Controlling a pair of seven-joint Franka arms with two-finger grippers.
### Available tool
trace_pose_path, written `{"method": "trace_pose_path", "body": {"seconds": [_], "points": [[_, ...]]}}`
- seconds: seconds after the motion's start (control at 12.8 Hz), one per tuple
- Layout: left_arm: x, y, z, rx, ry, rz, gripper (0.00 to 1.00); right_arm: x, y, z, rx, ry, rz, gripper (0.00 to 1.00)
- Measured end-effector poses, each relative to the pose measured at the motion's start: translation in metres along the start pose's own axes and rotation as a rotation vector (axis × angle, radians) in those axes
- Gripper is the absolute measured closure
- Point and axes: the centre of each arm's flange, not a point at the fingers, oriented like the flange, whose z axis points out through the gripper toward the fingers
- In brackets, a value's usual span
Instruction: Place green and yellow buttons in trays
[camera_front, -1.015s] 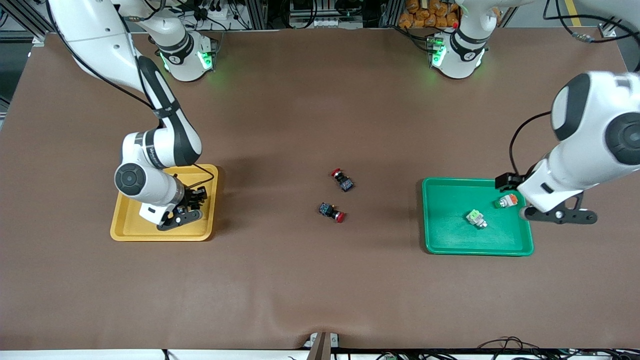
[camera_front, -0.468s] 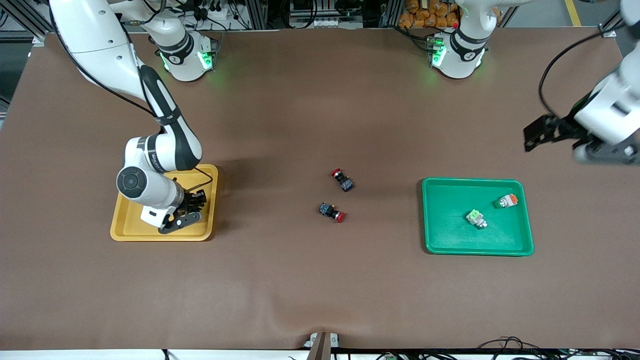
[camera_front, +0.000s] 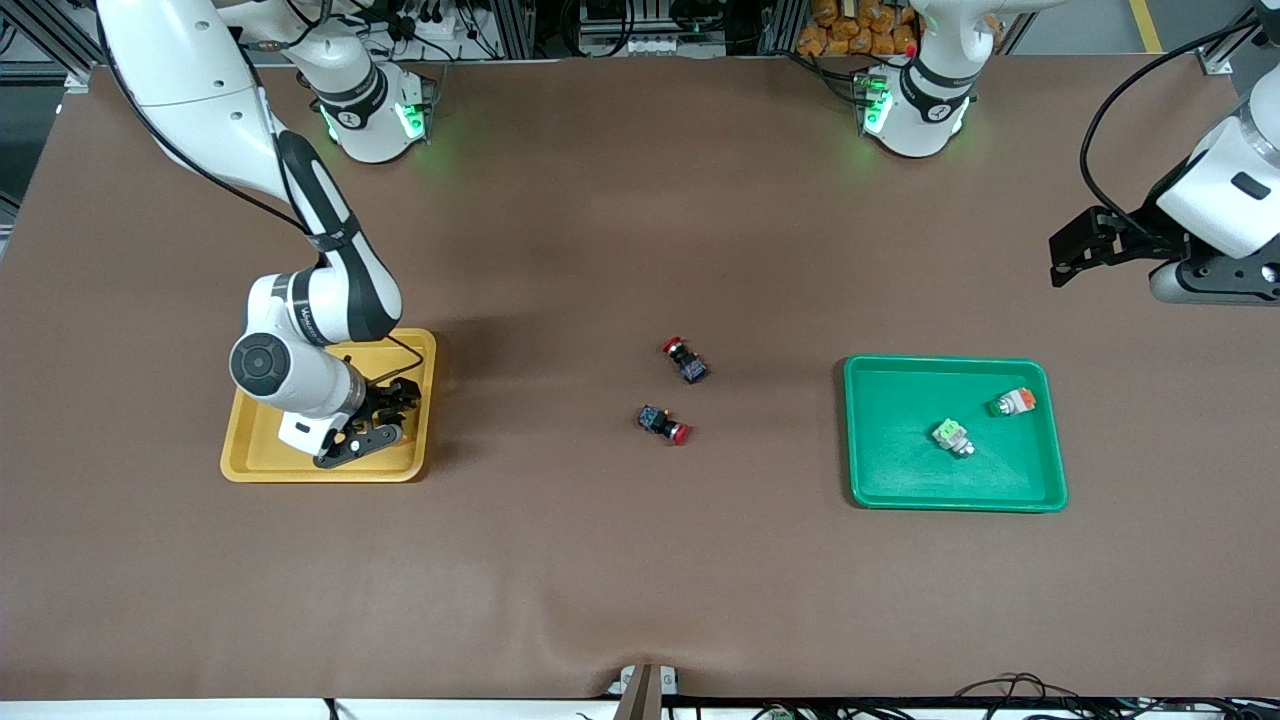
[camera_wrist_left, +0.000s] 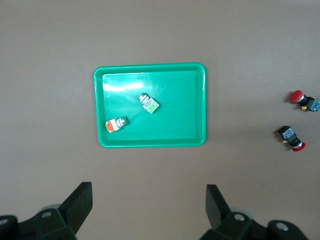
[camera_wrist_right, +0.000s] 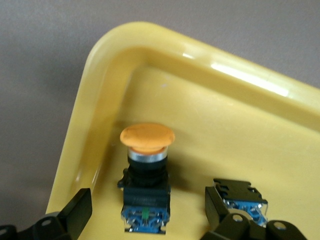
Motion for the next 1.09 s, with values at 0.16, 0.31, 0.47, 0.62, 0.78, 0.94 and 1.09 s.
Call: {"method": "trace_pose_path", "body": {"seconds": [0.16, 0.31, 0.47, 0.62, 0.78, 0.94, 1.09], "points": [[-0.005, -0.003, 0.002, 0.003, -0.034, -0.004, 0.0, 0.004, -0.001, -0.028, 0.009, -0.013, -0.003, 0.0], [-0.005, -0.007, 0.002, 0.003, -0.041, -0.01, 0.0, 0.006, 0.001, -0.062, 0.01, 0.006, -0.001, 0.0], [-0.006, -0.01, 0.003, 0.004, -0.046, -0.013, 0.0, 0.005, 0.003, -0.11, 0.015, 0.022, 0.002, 0.0], [-0.009, -0.022, 0.003, 0.01, -0.066, -0.035, 0.0, 0.0, 0.006, -0.177, 0.027, 0.016, 0.004, 0.0], [-0.01, -0.042, 0.002, 0.014, -0.07, -0.039, 0.0, -0.006, 0.007, -0.233, 0.038, -0.004, 0.009, 0.0], [-0.011, -0.058, 0.002, 0.014, -0.072, -0.002, 0.0, -0.012, 0.006, -0.256, 0.038, -0.011, 0.03, 0.0], [-0.012, -0.058, 0.0, 0.014, -0.068, 0.008, 0.0, -0.018, 0.004, -0.267, 0.04, -0.023, 0.042, 0.0]]}}
